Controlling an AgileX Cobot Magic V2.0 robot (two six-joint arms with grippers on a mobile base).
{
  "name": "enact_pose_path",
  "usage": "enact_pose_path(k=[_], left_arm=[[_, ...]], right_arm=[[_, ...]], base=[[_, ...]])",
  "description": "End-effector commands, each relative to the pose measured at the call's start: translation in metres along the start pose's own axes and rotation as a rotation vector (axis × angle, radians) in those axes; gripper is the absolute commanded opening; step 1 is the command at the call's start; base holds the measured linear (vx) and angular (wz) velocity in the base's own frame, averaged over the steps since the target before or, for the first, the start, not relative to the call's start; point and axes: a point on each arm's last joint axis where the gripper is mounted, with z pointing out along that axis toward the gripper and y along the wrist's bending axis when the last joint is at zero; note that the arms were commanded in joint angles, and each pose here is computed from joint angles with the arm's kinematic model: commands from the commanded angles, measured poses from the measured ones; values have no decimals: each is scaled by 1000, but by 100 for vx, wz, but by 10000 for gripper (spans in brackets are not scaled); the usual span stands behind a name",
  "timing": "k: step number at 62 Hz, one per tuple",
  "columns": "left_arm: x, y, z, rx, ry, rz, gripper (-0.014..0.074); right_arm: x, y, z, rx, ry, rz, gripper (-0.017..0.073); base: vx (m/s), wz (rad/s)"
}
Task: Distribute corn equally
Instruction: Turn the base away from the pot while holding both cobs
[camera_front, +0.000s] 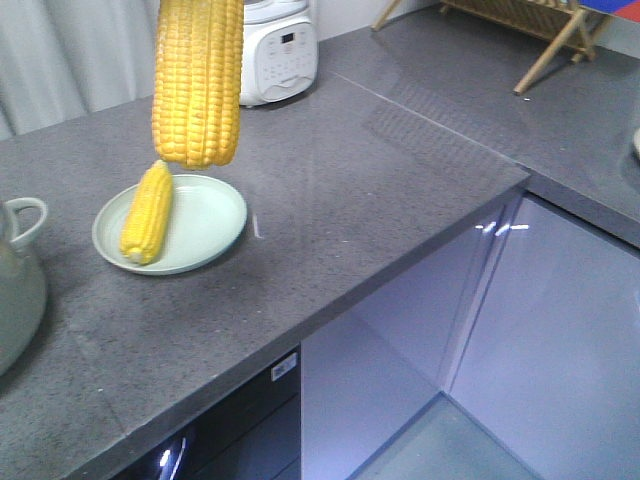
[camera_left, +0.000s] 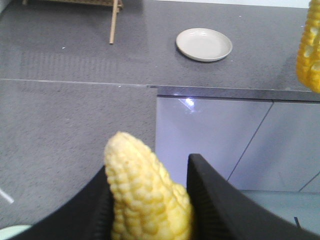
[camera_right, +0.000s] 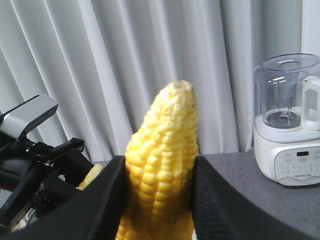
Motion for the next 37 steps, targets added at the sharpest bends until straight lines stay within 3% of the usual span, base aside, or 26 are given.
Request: enact_pose_path(k=[1,37], left_arm=[[-11,-15,-25,18,-96,18,-8],[-11,-15,-25,18,-96,18,-8]], right_arm=[[-6,19,-11,-35,-36,-32,-1],[-6,19,-11,-35,-36,-32,-1]], base=[[-2,-31],[-2,-30]])
